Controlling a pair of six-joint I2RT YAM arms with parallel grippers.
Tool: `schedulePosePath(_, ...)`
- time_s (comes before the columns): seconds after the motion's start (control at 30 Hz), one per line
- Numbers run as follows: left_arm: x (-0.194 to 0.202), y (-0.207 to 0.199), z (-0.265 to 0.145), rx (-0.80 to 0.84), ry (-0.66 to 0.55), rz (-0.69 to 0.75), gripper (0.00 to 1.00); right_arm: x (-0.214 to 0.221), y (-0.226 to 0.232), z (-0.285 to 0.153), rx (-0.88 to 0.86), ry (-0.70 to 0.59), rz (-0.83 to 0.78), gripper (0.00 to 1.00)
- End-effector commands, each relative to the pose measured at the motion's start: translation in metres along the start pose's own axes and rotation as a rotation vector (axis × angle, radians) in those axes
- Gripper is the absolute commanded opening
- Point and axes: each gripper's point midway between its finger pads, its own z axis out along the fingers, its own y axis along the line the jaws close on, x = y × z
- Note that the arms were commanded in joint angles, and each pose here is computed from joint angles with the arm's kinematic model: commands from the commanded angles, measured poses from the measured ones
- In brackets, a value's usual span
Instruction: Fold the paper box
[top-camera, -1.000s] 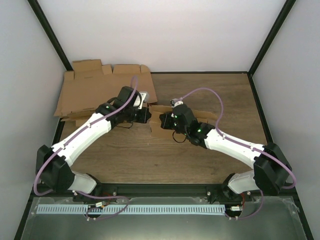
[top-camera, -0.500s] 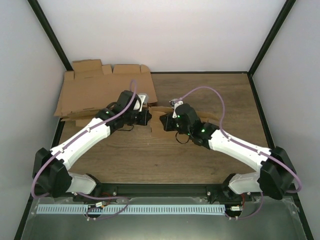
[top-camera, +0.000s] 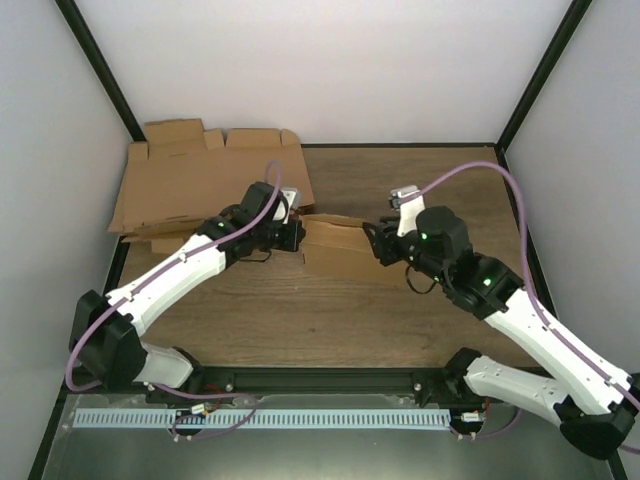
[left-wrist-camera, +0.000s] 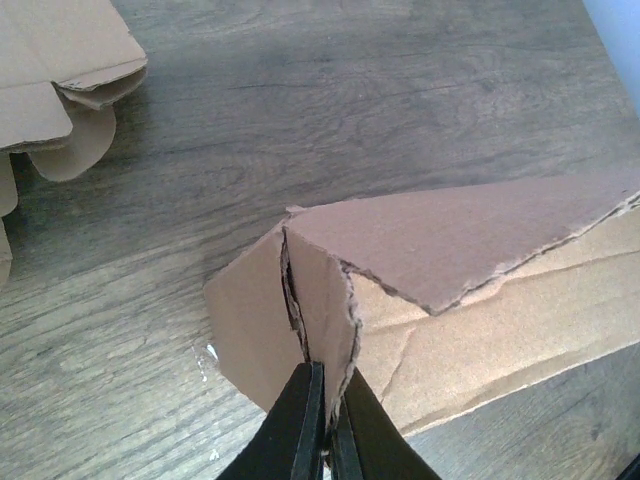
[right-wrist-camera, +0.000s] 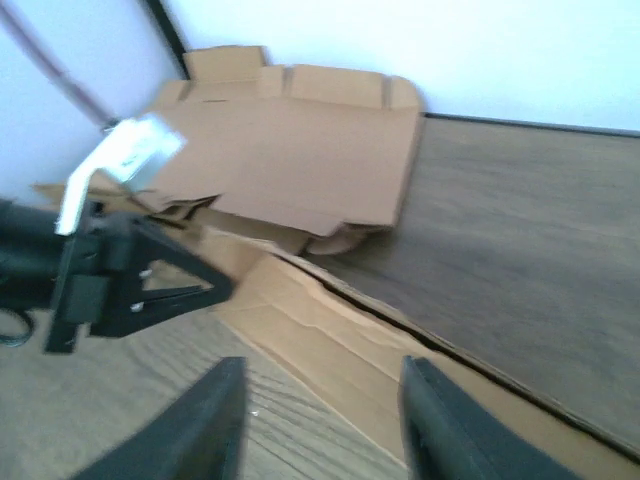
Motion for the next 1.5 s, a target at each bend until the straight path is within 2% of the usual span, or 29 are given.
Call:
schedulePosePath(0.0, 0.043, 0.015, 0.016, -0.082, 0.16, -0.008, 0.04, 0.007, -0.052, -0.03, 0.267, 0.06, -0.064, 0.53)
schedulePosePath(0.07, 0.039, 0.014, 0.014, -0.085, 0.149, -0.004, 0.04, 0.009, -0.064, -0.035, 0.331, 0.081, -0.067, 0.6)
schedulePosePath(0.27, 0.021, 0.012, 0.006, -0.118, 0.121, 0.022, 0.04, 0.019, -0.075, -0.041, 0.37, 0.121, -0.055, 0.67)
schedulePosePath(0.4, 0.014, 0.011, 0.002, -0.126, 0.105, 0.033, 0.04, 0.022, -0.089, -0.052, 0.443, 0.132, -0.067, 0.83)
schedulePosePath(0.43, 0.014, 0.012, 0.002, -0.128, 0.104, 0.035, 0.04, 0.022, -0.097, -0.055, 0.48, 0.134, -0.066, 0.84)
schedulePosePath(0.57, 0.014, 0.013, 0.003, -0.132, 0.105, 0.039, 0.04, 0.02, -0.111, -0.052, 0.484, 0.153, -0.065, 0.78)
schedulePosePath(0.67, 0.015, 0.014, 0.003, -0.135, 0.105, 0.041, 0.04, 0.023, -0.108, -0.04, 0.381, 0.212, -0.066, 0.75)
schedulePosePath(0.8, 0.014, 0.014, 0.002, -0.14, 0.102, 0.047, 0.04, 0.028, -0.104, -0.03, 0.336, 0.268, -0.08, 0.68)
schedulePosePath(1.0, 0.009, 0.012, 0.0, -0.135, 0.089, 0.057, 0.04, 0.042, -0.105, -0.01, 0.306, 0.347, -0.097, 0.66)
schedulePosePath(1.1, 0.007, 0.012, -0.002, -0.141, 0.086, 0.062, 0.04, 0.044, -0.106, -0.006, 0.302, 0.362, -0.103, 0.58)
schedulePosePath(1.27, 0.002, 0.015, -0.01, -0.175, 0.068, 0.068, 0.04, 0.047, -0.098, -0.001, 0.258, 0.378, -0.081, 0.35)
schedulePosePath(1.47, -0.002, 0.025, -0.031, -0.234, 0.017, 0.067, 0.04, 0.043, -0.072, 0.014, 0.11, 0.356, 0.007, 0.28)
